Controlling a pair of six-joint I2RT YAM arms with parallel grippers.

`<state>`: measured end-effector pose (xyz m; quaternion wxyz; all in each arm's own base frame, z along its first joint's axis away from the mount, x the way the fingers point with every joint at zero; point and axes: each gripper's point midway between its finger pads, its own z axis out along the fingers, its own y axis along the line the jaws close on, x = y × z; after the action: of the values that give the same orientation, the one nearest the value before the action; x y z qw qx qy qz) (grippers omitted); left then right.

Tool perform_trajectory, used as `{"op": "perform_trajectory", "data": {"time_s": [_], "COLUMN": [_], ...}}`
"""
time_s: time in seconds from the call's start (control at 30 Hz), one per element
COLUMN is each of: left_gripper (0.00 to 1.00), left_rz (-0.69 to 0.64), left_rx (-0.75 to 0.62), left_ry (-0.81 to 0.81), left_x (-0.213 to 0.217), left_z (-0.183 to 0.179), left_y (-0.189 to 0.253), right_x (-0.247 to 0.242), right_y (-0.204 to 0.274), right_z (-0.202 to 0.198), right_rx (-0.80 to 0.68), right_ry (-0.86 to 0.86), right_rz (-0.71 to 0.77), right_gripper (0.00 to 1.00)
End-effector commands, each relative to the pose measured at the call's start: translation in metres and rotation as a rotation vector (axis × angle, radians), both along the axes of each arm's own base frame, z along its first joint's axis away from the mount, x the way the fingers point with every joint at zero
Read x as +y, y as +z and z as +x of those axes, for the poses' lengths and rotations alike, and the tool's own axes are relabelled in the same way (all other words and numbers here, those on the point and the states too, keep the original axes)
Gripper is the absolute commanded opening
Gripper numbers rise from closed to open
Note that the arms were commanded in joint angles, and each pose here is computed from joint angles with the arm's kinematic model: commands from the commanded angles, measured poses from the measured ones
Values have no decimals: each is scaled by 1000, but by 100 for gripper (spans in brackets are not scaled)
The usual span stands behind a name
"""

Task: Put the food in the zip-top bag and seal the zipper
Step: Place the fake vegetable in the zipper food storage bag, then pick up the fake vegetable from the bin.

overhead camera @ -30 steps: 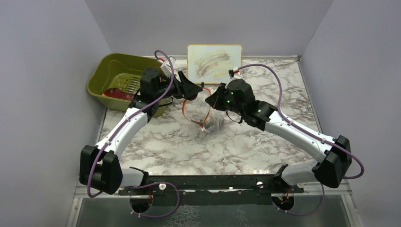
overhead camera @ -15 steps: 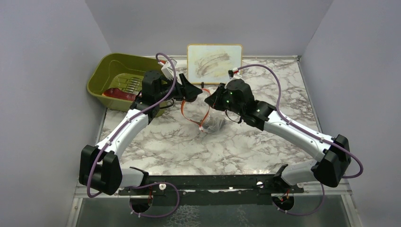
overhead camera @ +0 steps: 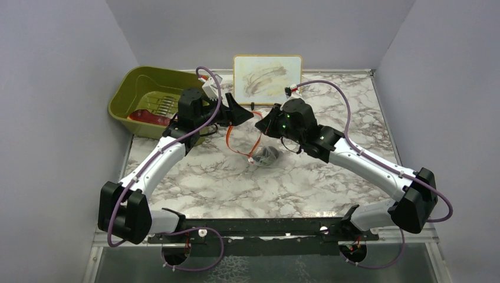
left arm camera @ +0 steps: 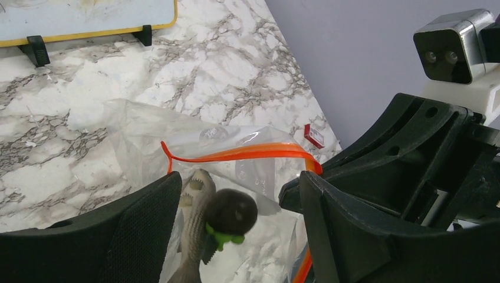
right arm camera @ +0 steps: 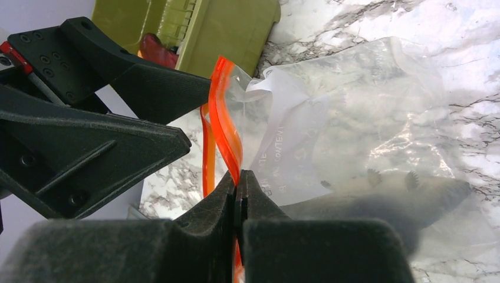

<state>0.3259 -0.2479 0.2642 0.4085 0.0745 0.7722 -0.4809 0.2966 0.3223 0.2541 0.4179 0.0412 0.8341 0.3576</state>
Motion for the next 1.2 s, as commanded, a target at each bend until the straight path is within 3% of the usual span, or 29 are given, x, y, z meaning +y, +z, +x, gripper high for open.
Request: {"op": "perform_trajectory", "data": {"time_s": [0.0, 0.23, 0.53, 0.7, 0.83, 0.93, 1.17], "left_gripper": [76, 75, 73, 70, 70, 73, 83], "left_rz": [12, 49, 168, 302, 491, 594, 592], "left_rx": [-68, -61, -211, -270, -285, -289, -182], "left_ry": [22, 11, 58, 227, 452, 523, 567], "left_x": [3, 4, 20, 51, 97, 118, 157], "left_z": [1, 1, 7, 27, 53, 69, 114], "left_y": [17, 18, 49, 50, 37, 29, 14], "right_x": [4, 0, -19, -32, -36, -42, -51], "right_y": [23, 17, 11, 16, 23, 27, 38], "right_z": [7, 4, -4, -11, -18, -19, -22], "right_rx": [-47, -44, -66, -100, -143, -150, -176], "right_ry": [-9, -7, -16, -27, 4, -5, -19], "right_rz": [56, 40, -24, -30, -30, -41, -54], "right_gripper": [1, 1, 1, 1, 1, 1, 1]}}
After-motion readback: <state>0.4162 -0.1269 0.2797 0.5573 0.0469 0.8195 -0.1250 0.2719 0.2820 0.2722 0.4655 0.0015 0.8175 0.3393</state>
